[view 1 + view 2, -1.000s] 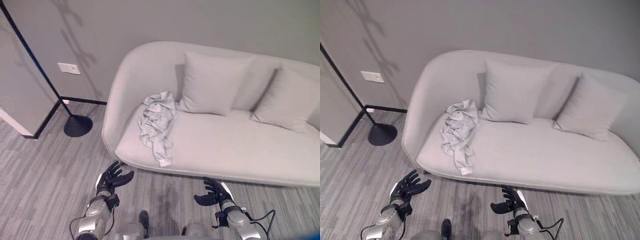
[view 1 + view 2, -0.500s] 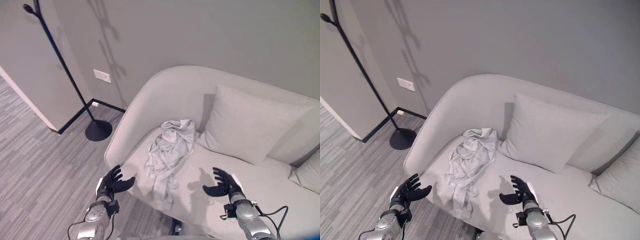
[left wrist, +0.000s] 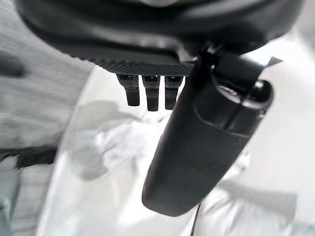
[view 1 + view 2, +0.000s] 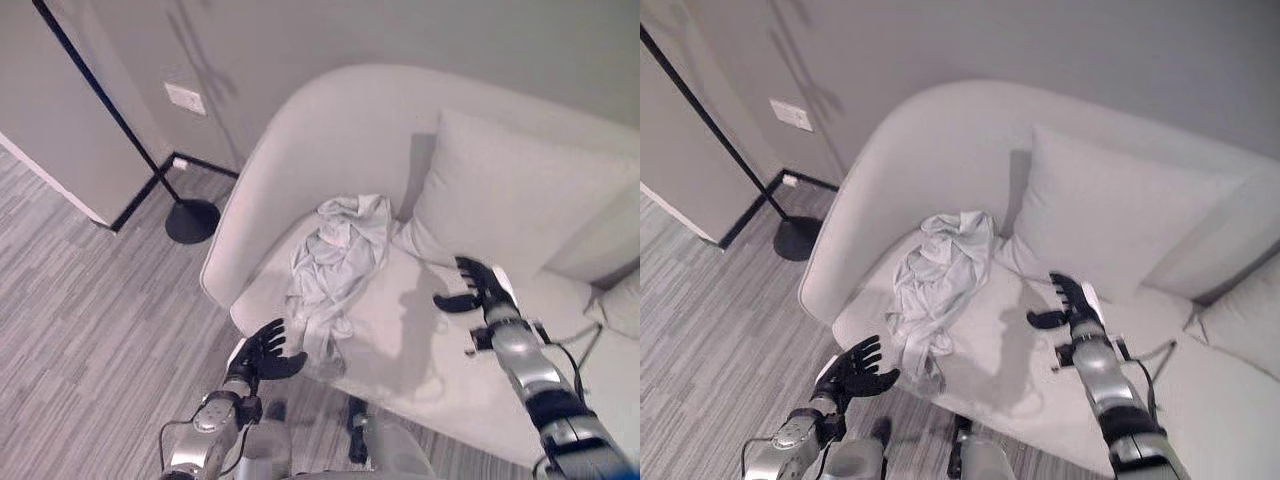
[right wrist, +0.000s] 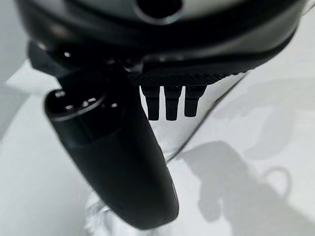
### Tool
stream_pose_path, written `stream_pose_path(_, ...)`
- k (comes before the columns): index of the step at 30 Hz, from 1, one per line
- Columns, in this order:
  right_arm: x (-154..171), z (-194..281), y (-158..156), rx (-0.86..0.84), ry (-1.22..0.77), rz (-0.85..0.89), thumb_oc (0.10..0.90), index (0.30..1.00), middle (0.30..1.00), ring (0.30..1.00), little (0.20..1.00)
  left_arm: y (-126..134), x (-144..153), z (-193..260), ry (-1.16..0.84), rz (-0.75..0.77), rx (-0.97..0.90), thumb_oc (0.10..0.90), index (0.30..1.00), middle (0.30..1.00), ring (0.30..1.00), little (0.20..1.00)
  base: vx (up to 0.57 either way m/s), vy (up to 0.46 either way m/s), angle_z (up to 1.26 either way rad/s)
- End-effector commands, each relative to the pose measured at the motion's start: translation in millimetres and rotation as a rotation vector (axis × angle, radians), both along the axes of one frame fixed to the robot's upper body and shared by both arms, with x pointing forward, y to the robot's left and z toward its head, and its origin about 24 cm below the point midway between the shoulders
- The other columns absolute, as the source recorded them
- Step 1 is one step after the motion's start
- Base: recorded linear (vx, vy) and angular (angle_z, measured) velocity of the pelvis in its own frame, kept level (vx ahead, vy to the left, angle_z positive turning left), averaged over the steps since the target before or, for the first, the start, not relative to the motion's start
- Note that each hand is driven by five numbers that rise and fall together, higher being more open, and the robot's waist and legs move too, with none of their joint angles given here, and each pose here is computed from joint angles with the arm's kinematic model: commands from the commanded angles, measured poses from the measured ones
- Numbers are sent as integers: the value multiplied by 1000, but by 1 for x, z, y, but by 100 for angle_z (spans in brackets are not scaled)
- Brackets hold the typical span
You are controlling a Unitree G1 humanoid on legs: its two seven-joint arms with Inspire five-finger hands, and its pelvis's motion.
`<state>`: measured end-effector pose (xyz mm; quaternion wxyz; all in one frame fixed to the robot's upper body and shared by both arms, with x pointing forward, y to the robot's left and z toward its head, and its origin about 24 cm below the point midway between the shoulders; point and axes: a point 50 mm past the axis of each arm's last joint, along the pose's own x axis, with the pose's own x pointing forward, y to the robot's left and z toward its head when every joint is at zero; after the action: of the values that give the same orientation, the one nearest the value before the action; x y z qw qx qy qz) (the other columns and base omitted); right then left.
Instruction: Hang the clothes on the sofa on the clothes rack.
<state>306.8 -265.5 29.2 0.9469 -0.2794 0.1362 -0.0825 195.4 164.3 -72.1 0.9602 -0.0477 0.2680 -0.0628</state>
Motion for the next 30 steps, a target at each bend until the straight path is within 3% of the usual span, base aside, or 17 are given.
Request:
stream_pose_path(1, 51, 82, 13, -74, -282, 47, 800, 900, 900, 900, 900, -3, 24, 39, -225, -69, -25, 800, 900, 900, 900, 900, -68, 70, -58)
stream_pose_path(4, 72, 132, 18, -140, -397, 58, 800, 900, 900, 900, 900, -4, 31, 47, -261, -73, -18, 800, 900, 900, 900, 900, -88, 100, -20)
stream_pose_path(10, 79, 165, 19, -206, -468, 63, 800, 900, 900, 900, 900, -3, 35, 54, -296, -78, -19, 800, 900, 900, 900, 900, -34, 41, 9)
stream_pose_path(14, 90, 207, -4, -273, -507, -82, 800, 900, 900, 900, 900, -6, 46, 72, -376, -108, 9, 800, 900, 900, 900, 900, -53, 21, 14)
stream_pose_path(24, 69, 261, -72, -363, -510, -313, 800, 900, 900, 900, 900, -14, 52, 117, -567, -179, -29, 800, 900, 900, 900, 900, -2, 4, 13)
stream_pose_path(30, 63, 282, -68, -320, -630, -259, 800, 900, 900, 900, 900, -12, 51, 125, -612, -174, -28, 800, 900, 900, 900, 900, 45, 13, 10)
